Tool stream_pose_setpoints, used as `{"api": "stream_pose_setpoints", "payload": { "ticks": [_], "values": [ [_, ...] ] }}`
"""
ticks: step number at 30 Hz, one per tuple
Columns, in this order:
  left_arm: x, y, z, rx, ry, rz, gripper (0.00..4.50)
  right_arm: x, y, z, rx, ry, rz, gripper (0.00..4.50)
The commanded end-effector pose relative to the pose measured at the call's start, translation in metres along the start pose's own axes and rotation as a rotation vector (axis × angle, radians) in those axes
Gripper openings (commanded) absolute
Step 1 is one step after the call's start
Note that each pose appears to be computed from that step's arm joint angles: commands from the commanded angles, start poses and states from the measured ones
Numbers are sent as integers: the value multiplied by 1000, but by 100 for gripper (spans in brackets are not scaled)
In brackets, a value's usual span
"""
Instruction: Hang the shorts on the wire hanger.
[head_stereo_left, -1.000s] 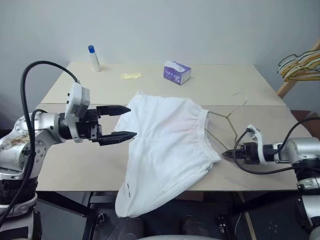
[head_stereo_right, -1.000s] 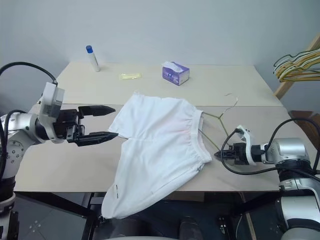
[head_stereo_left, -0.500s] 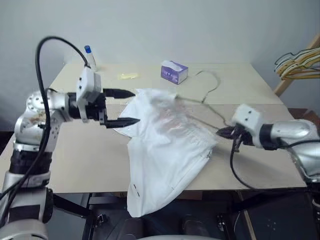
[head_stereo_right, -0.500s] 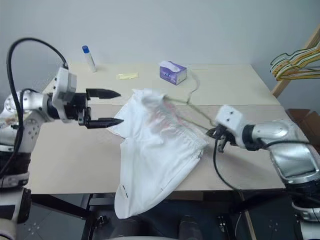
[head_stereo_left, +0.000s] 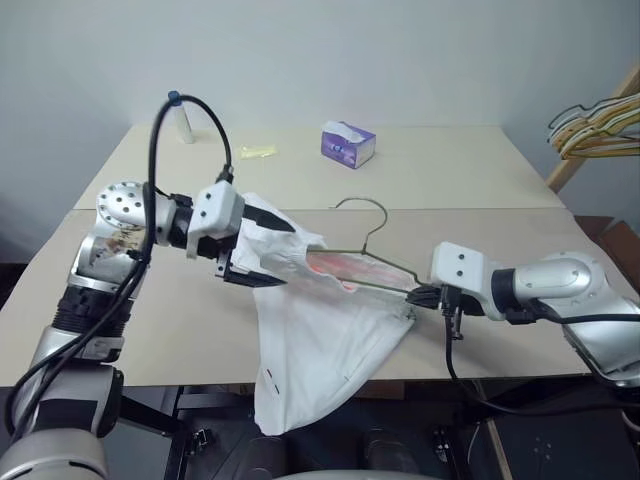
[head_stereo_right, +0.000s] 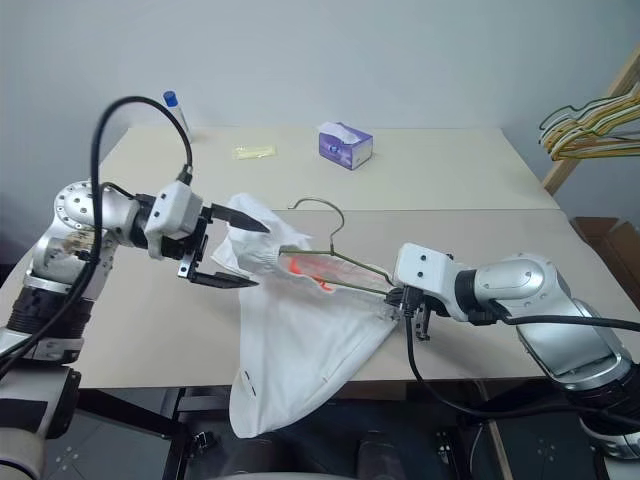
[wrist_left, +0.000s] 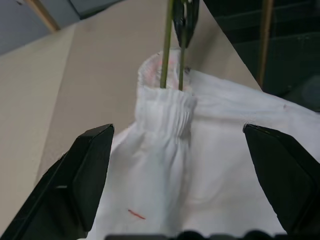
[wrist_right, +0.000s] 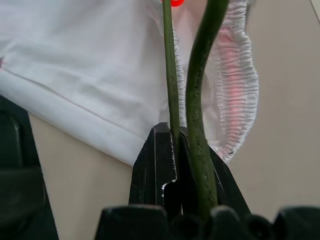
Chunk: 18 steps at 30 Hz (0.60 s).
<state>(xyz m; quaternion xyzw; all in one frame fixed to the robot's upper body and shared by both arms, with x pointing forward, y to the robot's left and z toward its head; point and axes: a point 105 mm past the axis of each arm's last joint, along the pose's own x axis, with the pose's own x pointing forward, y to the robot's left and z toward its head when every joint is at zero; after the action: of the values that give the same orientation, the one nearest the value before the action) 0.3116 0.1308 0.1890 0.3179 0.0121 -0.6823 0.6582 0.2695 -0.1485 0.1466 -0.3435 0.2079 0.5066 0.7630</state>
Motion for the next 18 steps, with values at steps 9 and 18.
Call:
{"api": "stream_pose_setpoints", "payload": {
  "ticks": [9, 18],
  "values": [
    [15, 5, -14, 51, 58, -29, 326, -12, 0, 20, -41, -34, 30, 0],
    [18, 2, -13, 42, 33, -41, 17, -17, -2, 23, -23, -41, 33, 0]
  ]
}}
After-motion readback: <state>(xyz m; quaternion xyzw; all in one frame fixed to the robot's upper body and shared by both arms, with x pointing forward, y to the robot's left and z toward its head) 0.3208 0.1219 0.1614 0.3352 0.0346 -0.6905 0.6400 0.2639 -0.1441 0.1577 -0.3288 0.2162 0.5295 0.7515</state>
